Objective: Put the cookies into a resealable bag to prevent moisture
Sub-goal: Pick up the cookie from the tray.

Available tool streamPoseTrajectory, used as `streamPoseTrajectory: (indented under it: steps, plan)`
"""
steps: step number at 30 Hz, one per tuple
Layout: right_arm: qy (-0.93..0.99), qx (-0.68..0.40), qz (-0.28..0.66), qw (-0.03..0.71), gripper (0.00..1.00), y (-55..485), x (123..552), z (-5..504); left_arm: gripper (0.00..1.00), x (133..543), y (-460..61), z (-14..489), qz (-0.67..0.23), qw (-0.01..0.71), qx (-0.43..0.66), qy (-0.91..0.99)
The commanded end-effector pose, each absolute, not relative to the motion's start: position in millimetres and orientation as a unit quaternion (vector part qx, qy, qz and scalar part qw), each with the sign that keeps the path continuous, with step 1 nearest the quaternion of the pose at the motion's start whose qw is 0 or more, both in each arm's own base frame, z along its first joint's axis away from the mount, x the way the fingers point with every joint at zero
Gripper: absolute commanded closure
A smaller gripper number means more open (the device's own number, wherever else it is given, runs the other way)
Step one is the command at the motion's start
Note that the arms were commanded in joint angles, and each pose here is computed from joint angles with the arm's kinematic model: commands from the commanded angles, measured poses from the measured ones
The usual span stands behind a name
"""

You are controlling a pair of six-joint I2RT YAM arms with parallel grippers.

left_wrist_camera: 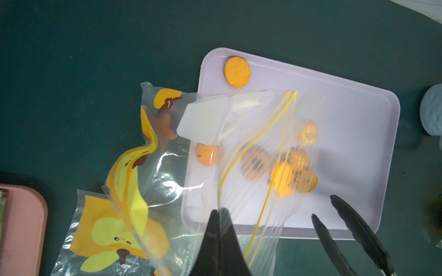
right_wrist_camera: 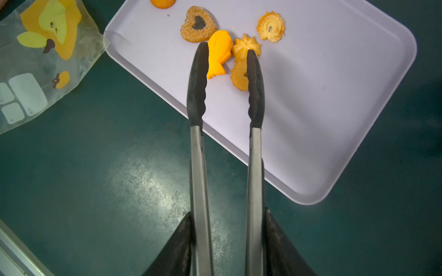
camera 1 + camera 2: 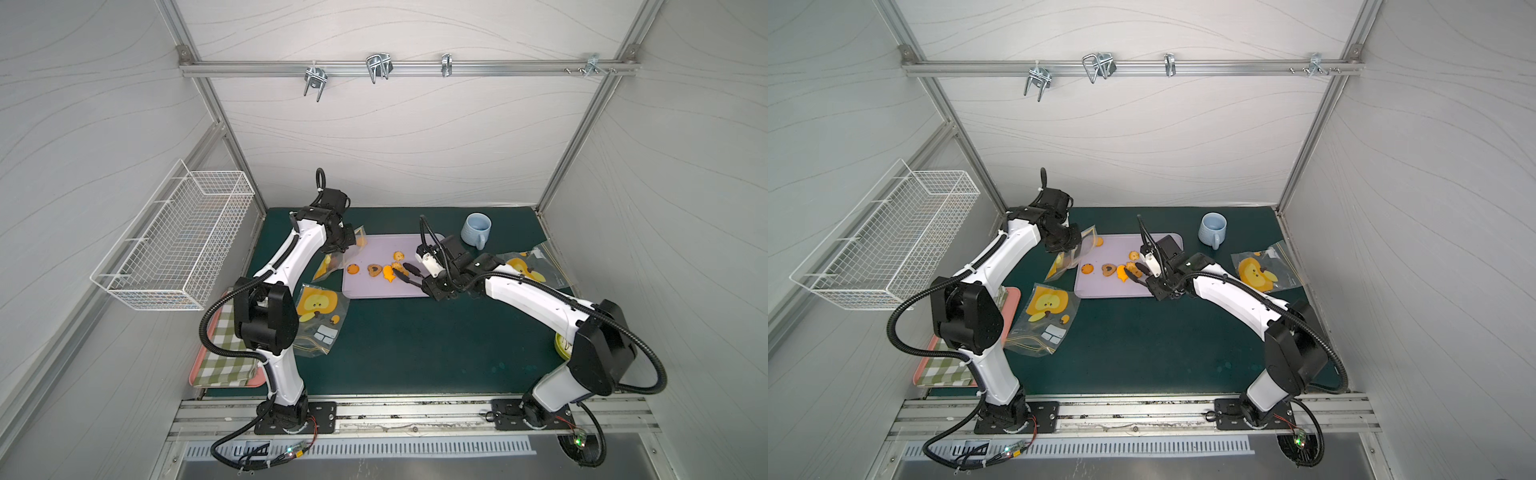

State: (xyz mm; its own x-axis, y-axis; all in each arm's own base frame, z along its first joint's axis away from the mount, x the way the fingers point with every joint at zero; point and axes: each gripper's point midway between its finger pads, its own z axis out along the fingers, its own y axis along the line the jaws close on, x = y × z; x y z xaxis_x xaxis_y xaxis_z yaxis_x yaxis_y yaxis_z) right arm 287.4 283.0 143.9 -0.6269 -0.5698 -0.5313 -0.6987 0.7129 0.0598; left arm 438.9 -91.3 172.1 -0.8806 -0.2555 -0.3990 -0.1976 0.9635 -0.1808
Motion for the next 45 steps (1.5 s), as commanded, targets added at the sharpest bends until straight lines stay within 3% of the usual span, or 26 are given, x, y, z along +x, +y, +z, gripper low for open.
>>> streamPoseTrajectory:
  steps: [1, 14, 22, 45]
  plan:
    - [0.878, -0.376, 0.149, 0.255, 0.54, 303.1, 292.8, 146.8, 1.0, 445.5, -91.1, 179.6, -0.076, 0.224, -0.123, 0.964]
    - [0.876, -0.411, 0.105, 0.231, 0.54, 328.6, 308.1, 118.1, 1.0, 445.4, -91.3, 182.7, -0.079, 0.228, -0.123, 0.963]
    - [0.865, -0.447, 0.027, 0.228, 0.55, 324.6, 304.1, 104.1, 1.0, 445.9, -91.2, 181.9, -0.082, 0.227, -0.124, 0.962]
    - [0.866, -0.432, 0.025, 0.252, 0.52, 326.7, 309.5, 110.5, 1.0, 446.0, -90.8, 182.6, -0.083, 0.228, -0.124, 0.962]
